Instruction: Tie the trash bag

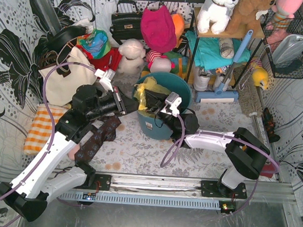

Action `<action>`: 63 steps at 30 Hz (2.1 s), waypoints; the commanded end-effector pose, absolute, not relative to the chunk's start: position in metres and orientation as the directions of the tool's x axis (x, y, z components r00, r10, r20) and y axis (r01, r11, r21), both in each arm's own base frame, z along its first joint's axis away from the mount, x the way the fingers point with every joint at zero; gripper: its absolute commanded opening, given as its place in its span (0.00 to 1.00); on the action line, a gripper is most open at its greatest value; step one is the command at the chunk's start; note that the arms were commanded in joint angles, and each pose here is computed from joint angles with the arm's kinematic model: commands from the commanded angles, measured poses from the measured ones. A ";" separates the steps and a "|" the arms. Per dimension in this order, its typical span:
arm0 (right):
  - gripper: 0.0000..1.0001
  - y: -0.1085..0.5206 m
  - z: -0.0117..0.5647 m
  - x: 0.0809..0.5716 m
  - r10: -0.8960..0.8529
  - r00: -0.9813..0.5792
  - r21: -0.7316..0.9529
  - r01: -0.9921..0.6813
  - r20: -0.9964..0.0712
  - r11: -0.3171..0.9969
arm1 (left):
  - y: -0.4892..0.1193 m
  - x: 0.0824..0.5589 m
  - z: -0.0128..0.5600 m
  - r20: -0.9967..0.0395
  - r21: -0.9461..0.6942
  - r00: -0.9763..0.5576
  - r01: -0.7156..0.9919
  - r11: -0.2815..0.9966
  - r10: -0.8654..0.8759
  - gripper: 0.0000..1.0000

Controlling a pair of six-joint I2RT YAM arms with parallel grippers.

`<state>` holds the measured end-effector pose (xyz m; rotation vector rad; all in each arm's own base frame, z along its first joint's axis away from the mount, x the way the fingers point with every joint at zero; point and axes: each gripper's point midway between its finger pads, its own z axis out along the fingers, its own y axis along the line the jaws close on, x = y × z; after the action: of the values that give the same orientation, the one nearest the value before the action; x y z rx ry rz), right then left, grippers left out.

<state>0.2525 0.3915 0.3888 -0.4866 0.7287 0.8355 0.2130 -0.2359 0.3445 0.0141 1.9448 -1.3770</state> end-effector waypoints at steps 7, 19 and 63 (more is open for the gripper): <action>0.00 0.383 0.425 0.224 0.611 0.457 -0.126 -0.854 -0.646 0.504 | -0.225 0.214 0.359 -0.651 -0.742 -0.660 0.453 0.494 -0.374 0.09; 0.00 0.385 0.426 0.222 0.629 0.430 -0.114 -0.871 -0.647 0.478 | -0.196 0.219 0.351 -0.696 -0.679 -0.599 0.372 0.633 -0.395 0.10; 0.00 0.378 0.438 0.217 0.656 0.417 -0.095 -0.879 -0.629 0.467 | -0.185 0.247 0.365 -0.931 -0.365 -0.221 0.588 0.722 -0.291 0.44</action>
<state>0.2367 0.4001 0.3889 -0.5281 0.7156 0.9620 0.2383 -0.2035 0.3437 0.1610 1.7674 -1.0007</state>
